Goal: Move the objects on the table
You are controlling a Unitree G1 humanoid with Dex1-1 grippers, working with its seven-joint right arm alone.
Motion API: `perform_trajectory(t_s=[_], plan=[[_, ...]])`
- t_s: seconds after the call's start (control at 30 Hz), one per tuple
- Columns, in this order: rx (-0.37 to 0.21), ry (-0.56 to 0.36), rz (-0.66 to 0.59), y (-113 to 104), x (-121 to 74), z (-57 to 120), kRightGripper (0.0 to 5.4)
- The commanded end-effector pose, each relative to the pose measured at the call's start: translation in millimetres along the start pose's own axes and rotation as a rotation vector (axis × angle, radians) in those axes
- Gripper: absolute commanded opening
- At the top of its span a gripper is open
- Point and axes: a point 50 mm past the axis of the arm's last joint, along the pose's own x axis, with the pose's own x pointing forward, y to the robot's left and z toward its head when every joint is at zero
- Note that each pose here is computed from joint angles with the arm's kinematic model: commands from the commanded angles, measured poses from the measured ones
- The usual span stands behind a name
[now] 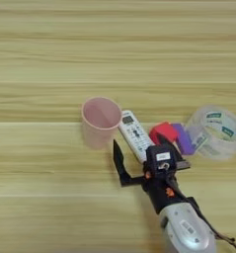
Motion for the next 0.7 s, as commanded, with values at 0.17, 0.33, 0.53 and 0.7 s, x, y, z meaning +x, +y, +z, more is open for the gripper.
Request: perform_trajectory(t_s=[0.17,0.33,0.53,0.7], plan=[[-0.059,-0.120,-0.132,-44,11.7,18.0,5.36],[-0.045,-0.140,-0.126,-50,19.6,19.7,5.36],[-0.008,-0.169,-0.098,-56,32.0,28.2,5.36],[0.009,-0.225,-0.104,-54,44.2,27.5,5.36]])
